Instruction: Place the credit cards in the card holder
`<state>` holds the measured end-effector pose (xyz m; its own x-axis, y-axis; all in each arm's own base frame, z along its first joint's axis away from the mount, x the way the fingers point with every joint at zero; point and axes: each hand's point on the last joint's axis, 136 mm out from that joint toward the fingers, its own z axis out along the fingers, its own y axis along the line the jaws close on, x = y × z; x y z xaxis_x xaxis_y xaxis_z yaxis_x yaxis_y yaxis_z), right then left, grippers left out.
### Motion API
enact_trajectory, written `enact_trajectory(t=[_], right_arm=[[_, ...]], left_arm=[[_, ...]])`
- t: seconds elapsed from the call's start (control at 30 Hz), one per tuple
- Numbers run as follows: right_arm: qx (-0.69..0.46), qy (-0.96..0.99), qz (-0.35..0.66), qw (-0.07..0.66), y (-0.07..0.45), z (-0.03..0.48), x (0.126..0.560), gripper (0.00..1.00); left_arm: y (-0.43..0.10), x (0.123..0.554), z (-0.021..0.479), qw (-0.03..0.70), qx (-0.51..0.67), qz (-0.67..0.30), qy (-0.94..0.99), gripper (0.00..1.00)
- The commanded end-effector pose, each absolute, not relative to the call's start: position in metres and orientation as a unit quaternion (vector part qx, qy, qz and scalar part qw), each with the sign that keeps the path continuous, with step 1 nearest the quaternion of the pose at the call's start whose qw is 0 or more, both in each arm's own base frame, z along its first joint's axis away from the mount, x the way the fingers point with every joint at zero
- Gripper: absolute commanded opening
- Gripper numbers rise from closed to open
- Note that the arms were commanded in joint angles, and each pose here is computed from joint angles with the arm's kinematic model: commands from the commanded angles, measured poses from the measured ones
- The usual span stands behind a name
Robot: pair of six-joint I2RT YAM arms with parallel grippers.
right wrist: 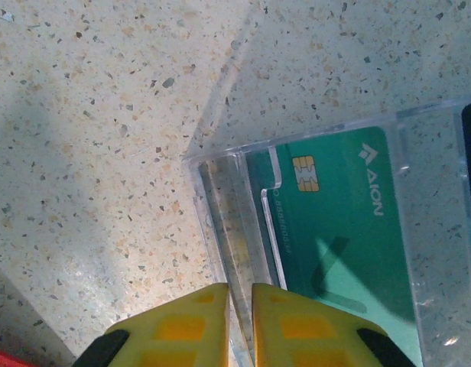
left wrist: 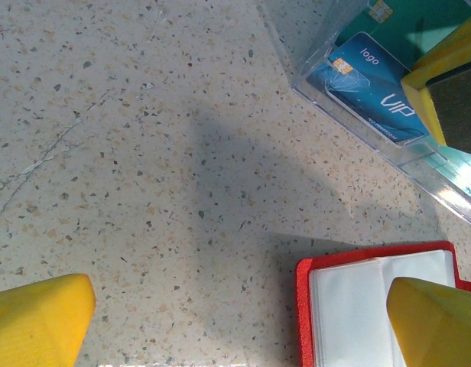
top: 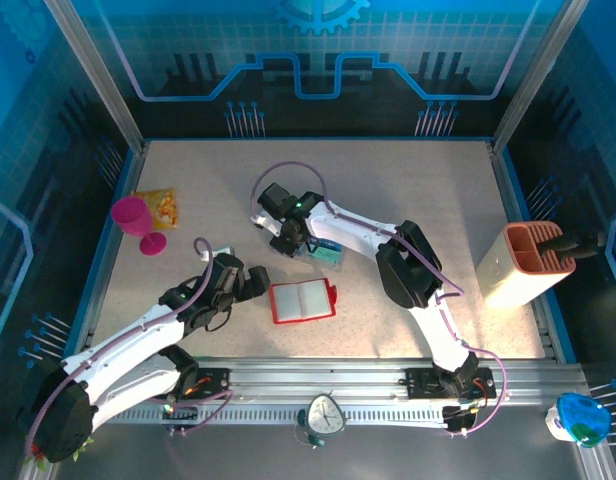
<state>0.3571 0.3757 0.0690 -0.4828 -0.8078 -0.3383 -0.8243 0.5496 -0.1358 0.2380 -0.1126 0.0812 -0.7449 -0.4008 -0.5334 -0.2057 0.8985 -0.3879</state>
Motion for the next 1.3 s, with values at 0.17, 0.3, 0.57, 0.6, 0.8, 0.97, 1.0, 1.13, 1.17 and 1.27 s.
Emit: enact_trajectory(t=[0.17,0.3,0.57,0.6,0.8,0.97,1.0,1.13,1.17,1.27], right_arm=[[-0.490,0.850,0.006,0.192,0.373,0.083,0.356,0.02],[-0.500,0.839,0.007,0.212,0.375,0.099,0.358,0.00],[-0.495,0.828,0.048,0.258,0.383,0.152,0.345,0.00],[-0.490,0.828,0.056,0.266,0.383,0.161,0.343,0.00],[-0.431,0.846,0.108,0.295,0.369,0.194,0.330,0.00],[-0.338,0.873,0.186,0.300,0.340,0.198,0.314,0.00],[-0.315,0.875,0.210,0.302,0.334,0.198,0.310,0.00],[-0.234,0.876,0.297,0.299,0.315,0.193,0.289,0.00],[-0.221,0.875,0.311,0.298,0.311,0.190,0.284,0.00],[-0.181,0.871,0.341,0.303,0.301,0.183,0.270,0.00]], left_arm=[[-0.112,0.242,0.085,0.325,-0.168,-0.156,0.918,0.99],[-0.112,0.242,0.086,0.324,-0.166,-0.157,0.918,0.99],[-0.119,0.242,0.089,0.316,-0.150,-0.168,0.921,0.99],[-0.120,0.242,0.089,0.313,-0.148,-0.169,0.923,0.99],[-0.136,0.241,0.088,0.289,-0.129,-0.189,0.930,0.99],[-0.154,0.237,0.087,0.276,-0.091,-0.172,0.941,0.99],[-0.158,0.236,0.087,0.276,-0.082,-0.166,0.943,0.99],[-0.170,0.233,0.082,0.274,-0.056,-0.135,0.951,0.99],[-0.173,0.232,0.081,0.273,-0.051,-0.130,0.952,0.99],[-0.176,0.227,0.072,0.264,-0.037,-0.106,0.958,0.99]])
